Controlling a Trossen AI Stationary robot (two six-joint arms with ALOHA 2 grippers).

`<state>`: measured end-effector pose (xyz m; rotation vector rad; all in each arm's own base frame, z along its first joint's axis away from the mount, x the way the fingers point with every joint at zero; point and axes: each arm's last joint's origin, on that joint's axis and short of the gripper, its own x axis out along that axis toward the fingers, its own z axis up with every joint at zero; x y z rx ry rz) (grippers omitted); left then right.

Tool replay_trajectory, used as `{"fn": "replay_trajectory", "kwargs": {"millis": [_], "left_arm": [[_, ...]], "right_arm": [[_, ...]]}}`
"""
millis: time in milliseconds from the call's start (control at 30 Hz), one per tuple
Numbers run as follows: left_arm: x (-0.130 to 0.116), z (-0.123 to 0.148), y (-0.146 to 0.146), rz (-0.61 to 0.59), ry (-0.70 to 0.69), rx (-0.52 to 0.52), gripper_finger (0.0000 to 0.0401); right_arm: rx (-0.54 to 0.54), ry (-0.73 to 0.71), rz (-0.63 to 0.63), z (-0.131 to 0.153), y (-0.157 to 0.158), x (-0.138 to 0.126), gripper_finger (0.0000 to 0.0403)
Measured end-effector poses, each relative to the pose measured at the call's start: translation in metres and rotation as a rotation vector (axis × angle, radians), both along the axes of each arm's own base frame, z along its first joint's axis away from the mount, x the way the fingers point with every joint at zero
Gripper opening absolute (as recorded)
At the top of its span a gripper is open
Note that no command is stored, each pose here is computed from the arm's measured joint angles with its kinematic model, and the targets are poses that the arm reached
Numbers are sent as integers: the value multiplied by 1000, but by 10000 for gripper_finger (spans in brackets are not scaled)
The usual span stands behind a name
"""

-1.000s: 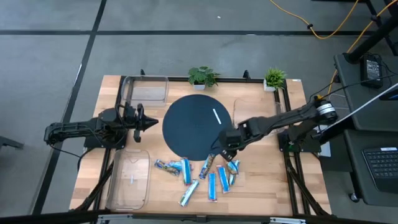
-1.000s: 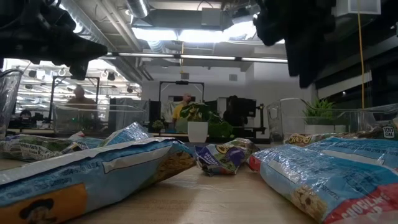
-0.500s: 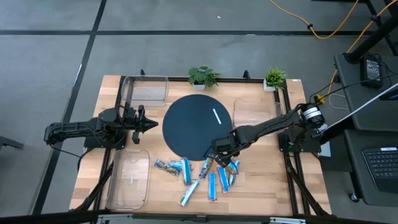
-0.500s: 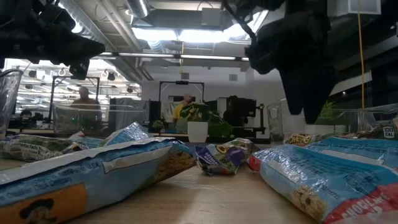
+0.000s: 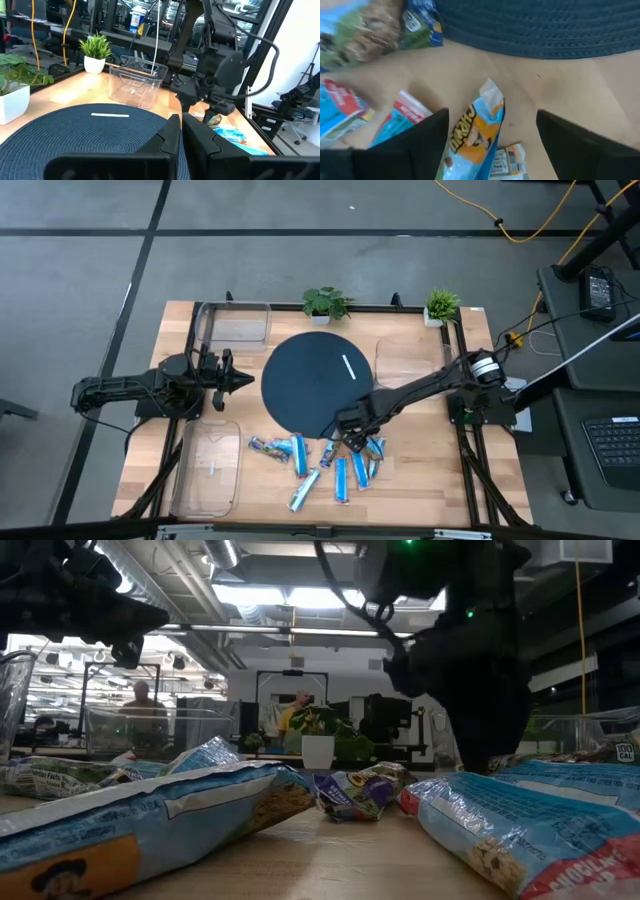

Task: Pick and place Granola Bars by type
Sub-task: Put the yellow granola bar into the top right transparent bin

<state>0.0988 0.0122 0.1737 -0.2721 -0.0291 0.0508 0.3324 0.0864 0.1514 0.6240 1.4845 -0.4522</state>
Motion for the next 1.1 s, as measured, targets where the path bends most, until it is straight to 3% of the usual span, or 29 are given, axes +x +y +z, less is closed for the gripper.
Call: {"fn": "replay_trajectory", "kwargs": {"millis": [200,633,833,967,1100], "left_arm": [[0,0,0,1,-1,-3,14],[0,0,0,2,-1,-2,15],[0,0,0,2,0,-2,11],[0,0,0,8,-1,0,13],[0,0,0,10,-1,0,15]], "right_arm": [[-4,15,3,-5,0,1,261],[3,-32,27,18,-1,-1,34],[-22,-92,48,71,-4,-2,27],[-86,-158,39,127,-9,-12,47],[-149,-266,13,187,-18,-33,39]]}}
